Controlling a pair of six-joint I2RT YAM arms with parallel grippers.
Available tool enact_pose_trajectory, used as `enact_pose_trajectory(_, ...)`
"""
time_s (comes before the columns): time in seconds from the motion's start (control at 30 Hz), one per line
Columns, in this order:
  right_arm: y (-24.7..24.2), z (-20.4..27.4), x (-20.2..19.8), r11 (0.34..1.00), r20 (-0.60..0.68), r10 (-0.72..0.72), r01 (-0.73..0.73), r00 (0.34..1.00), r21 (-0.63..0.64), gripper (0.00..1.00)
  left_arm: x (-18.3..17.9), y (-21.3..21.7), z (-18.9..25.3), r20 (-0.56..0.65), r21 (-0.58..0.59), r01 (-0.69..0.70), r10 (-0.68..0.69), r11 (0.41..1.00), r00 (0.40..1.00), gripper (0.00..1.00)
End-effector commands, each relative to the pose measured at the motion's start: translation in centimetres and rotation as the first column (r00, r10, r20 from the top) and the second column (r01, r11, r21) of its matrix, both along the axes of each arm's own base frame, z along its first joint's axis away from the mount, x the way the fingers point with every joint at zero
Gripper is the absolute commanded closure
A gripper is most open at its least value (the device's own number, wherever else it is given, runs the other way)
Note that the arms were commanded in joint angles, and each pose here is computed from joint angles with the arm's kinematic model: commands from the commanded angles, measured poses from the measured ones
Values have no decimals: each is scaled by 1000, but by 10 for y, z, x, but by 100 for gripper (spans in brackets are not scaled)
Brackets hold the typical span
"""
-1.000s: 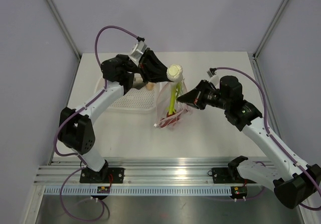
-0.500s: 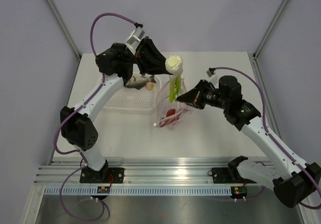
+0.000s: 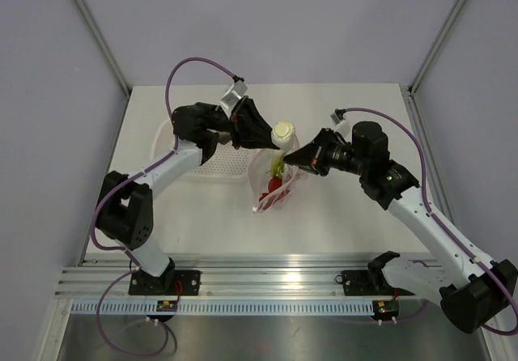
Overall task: Place the food in the zip-top bag and seal the zipper
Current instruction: Place the fake vegetable in the zipper food storage bag.
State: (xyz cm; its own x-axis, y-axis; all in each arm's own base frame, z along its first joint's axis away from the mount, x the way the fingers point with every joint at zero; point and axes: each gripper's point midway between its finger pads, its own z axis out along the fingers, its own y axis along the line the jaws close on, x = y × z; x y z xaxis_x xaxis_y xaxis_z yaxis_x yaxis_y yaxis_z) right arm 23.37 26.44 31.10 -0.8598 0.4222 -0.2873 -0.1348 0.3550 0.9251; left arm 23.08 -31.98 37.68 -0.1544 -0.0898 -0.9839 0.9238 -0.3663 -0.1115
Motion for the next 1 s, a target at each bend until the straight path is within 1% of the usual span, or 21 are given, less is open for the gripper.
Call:
enact_pose_trajectory(0.0,4,19,-2,997,38,31,-33,999,67,100,-24,10,30,400,-238,23,76,971,914,100)
enact_pose_trajectory(0.13,1,28,-4,996,43,4,-7,999,86,100,-25,11,30,377,-250,11,87,968,922,100)
enact_pose_trajectory(0.27,0,44,-4,994,67,-9,1,998,112,100,-25,11,19,355,-260,-11,107,965,929,100)
enact_pose_trajectory(0.43,0,56,-4,989,80,-13,1,997,146,100,-11,4,-11,273,-231,-46,110,972,956,100)
enact_pose_trajectory(0.53,-1,60,-4,988,86,-22,8,996,156,100,-7,2,-16,248,-217,-47,102,975,963,100)
enact_pose_trajectory(0.57,-2,60,-4,987,86,-30,16,996,157,100,-8,2,-15,239,-211,-44,96,976,966,97)
enact_pose_trajectory(0.6,-3,61,-5,987,89,-34,20,995,157,100,-9,3,-13,236,-208,-42,92,977,967,87)
enact_pose_trajectory(0.67,-5,63,-4,987,91,-51,36,995,157,100,-15,6,0,238,-211,-30,81,977,968,46)
enact_pose_trajectory(0.77,-6,62,-1,987,85,-68,54,994,155,100,-29,14,21,274,-231,-18,83,973,958,17)
enact_pose_trajectory(0.83,-7,63,1,985,77,-81,68,994,161,100,-31,20,30,282,-240,-31,100,970,954,15)
enact_pose_trajectory(0.9,-6,63,3,984,68,-84,72,994,164,100,-30,27,45,268,-256,-64,135,965,954,15)
enact_pose_trajectory(0.93,-7,63,5,983,67,-93,81,993,166,100,-28,28,49,241,-253,-86,148,964,959,15)
enact_pose_trajectory(0.97,-6,63,5,983,64,-92,80,994,168,100,-29,34,60,253,-287,-114,190,951,949,15)
